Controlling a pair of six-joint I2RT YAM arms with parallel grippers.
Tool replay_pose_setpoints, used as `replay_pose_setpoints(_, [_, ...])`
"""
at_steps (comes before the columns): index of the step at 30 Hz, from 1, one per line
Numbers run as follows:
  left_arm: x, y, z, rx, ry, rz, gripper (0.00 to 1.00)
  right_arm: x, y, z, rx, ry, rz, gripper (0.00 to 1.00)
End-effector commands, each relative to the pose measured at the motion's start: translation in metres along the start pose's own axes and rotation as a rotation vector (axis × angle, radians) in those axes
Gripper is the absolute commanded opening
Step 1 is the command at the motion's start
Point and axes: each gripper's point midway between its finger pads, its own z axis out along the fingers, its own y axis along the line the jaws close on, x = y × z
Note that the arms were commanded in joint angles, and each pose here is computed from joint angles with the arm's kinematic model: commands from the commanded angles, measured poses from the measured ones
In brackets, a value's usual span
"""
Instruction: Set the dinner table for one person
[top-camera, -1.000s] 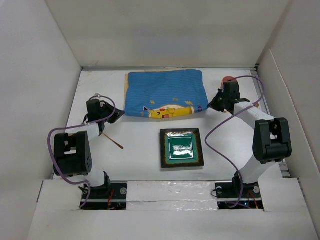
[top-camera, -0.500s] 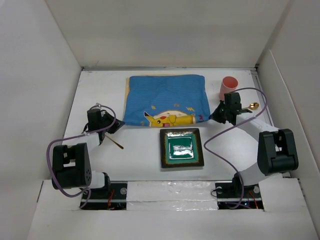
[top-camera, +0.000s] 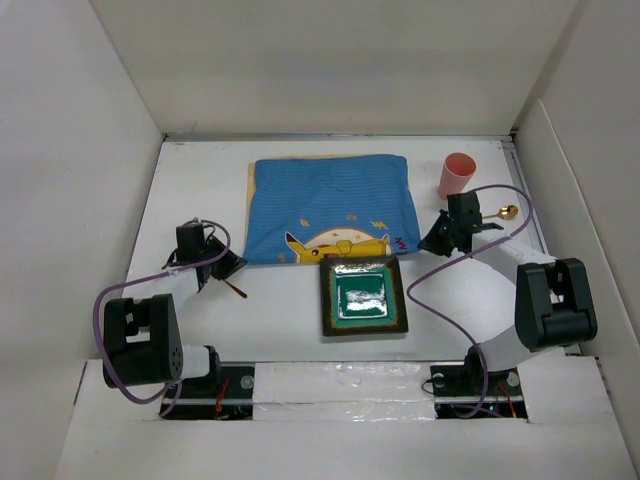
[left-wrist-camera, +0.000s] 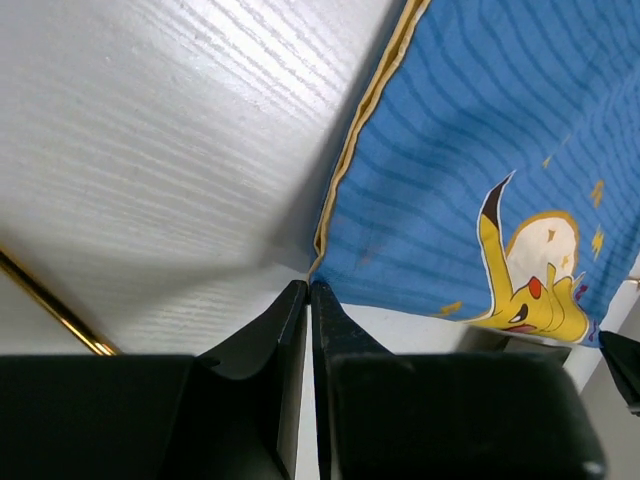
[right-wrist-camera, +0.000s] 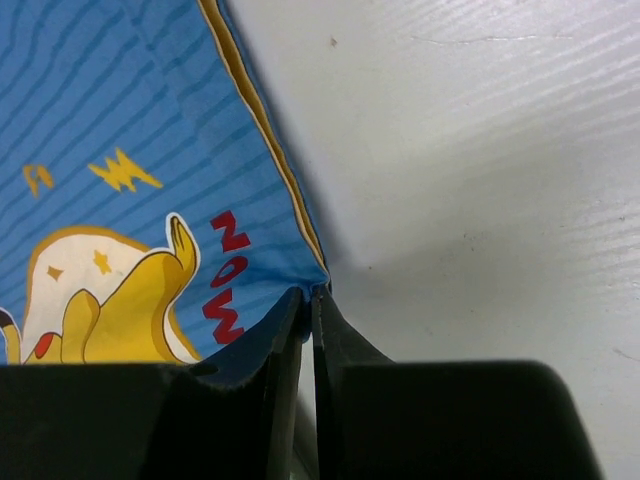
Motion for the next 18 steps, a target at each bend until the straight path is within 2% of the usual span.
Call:
replay_pose_setpoints(1, [0.007, 0.009, -0.006, -0.038, 0.002, 0.036, 0.05, -0.003, -0.008, -0.001, 0.032, -0.019, 0.005, 0.17])
replay_pose_setpoints(3, [0.005, 0.005, -0.008, -0.031, -0.006, 0.049, 0.14, -0.003, -0.007, -0.004, 0.024, -0.018, 0.005, 0.24])
replay_pose_setpoints(4, [0.004, 0.003, -0.009, -0.025, -0.011, 0.051, 0.22, -0.002, -0.007, -0.005, 0.022, -0.018, 0.008, 0.26])
replay_pose_setpoints(7, [-0.005, -0.008, -0.014, -0.004, -0.034, 0.062, 0.3, -0.006, -0.003, -0.011, 0.008, -0.032, 0.004, 0.38])
replay_pose_setpoints(9, [-0.014, -0.021, -0.02, 0.023, -0.049, 0.081, 0.32, -0.01, 0.0, -0.019, 0.004, -0.043, 0.0, 0.47])
replay_pose_setpoints(13, [-0.033, -0.043, -0.039, 0.045, -0.094, 0.12, 0.32, -0.02, 0.005, -0.044, -0.002, -0.09, -0.01, 0.58])
replay_pose_setpoints(15, [-0.047, -0.063, -0.056, 0.09, -0.143, 0.148, 0.3, -0.02, 0.002, -0.057, -0.003, -0.098, -0.006, 0.59])
replay_pose_setpoints(17, [-0.055, -0.085, -0.073, 0.162, -0.181, 0.195, 0.27, -0.014, 0.014, -0.076, -0.095, -0.099, -0.031, 0.56])
replay_pose_setpoints(18, [-0.057, -0.093, -0.078, 0.194, -0.188, 0.213, 0.26, 0.001, 0.012, -0.077, -0.125, -0.062, -0.038, 0.41])
